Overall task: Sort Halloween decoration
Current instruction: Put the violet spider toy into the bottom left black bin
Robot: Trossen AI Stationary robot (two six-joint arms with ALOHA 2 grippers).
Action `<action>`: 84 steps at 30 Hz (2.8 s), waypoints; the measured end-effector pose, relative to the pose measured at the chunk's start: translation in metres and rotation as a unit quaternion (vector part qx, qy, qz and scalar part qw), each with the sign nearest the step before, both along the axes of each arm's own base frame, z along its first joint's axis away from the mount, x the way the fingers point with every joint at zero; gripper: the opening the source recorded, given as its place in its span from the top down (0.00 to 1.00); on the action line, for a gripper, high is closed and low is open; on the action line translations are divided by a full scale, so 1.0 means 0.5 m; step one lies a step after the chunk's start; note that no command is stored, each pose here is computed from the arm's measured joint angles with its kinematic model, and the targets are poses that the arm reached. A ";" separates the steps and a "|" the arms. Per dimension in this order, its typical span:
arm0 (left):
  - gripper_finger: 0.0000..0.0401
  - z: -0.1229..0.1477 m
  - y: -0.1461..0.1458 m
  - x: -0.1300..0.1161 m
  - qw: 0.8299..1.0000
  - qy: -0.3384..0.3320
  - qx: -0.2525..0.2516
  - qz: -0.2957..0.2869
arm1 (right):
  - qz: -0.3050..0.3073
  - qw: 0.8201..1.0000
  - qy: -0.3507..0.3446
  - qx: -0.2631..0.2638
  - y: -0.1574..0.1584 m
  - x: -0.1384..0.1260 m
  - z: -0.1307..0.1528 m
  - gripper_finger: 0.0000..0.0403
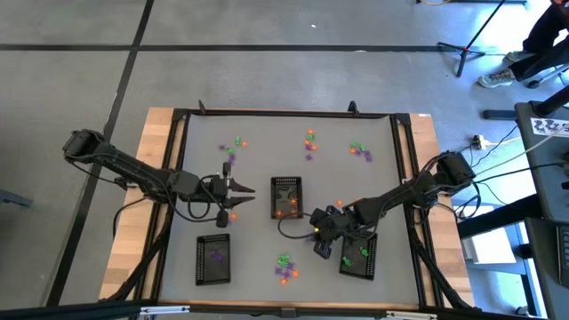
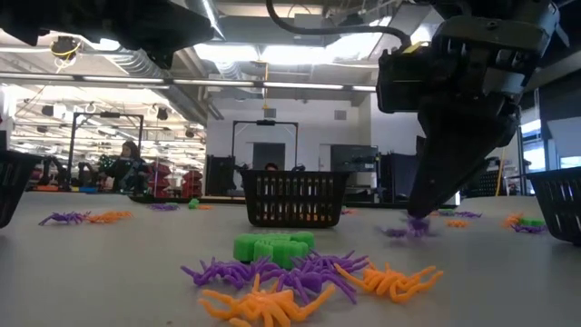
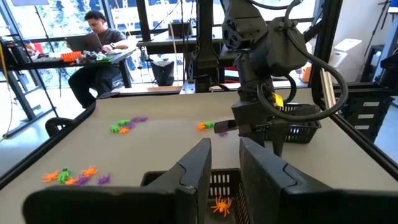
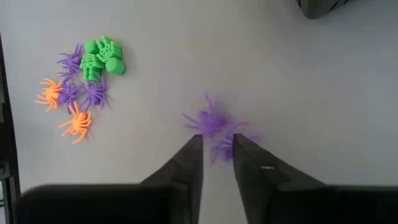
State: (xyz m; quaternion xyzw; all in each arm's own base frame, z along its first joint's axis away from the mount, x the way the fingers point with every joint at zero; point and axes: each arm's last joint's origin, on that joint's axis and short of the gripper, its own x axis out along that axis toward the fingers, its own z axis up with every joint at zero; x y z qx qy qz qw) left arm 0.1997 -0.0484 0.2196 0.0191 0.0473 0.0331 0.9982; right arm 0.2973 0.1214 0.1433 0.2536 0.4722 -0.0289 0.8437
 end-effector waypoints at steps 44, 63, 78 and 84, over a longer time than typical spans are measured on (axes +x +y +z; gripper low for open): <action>0.81 0.001 0.003 0.001 1.000 -0.002 0.002 0.013 | 0.051 0.991 0.069 -0.105 0.005 0.023 0.015 0.96; 0.81 -0.002 0.003 0.000 0.998 0.000 -0.068 0.019 | 0.008 0.961 -0.051 -0.273 0.014 0.096 0.155 1.00; 0.81 -0.041 -0.007 0.034 0.987 0.010 -0.154 0.035 | -0.050 0.926 -0.188 -0.325 -0.026 0.157 0.201 1.00; 0.81 -0.055 -0.008 0.049 0.983 -0.004 -0.174 0.063 | -0.036 0.925 -0.196 -0.322 -0.043 0.180 0.184 1.00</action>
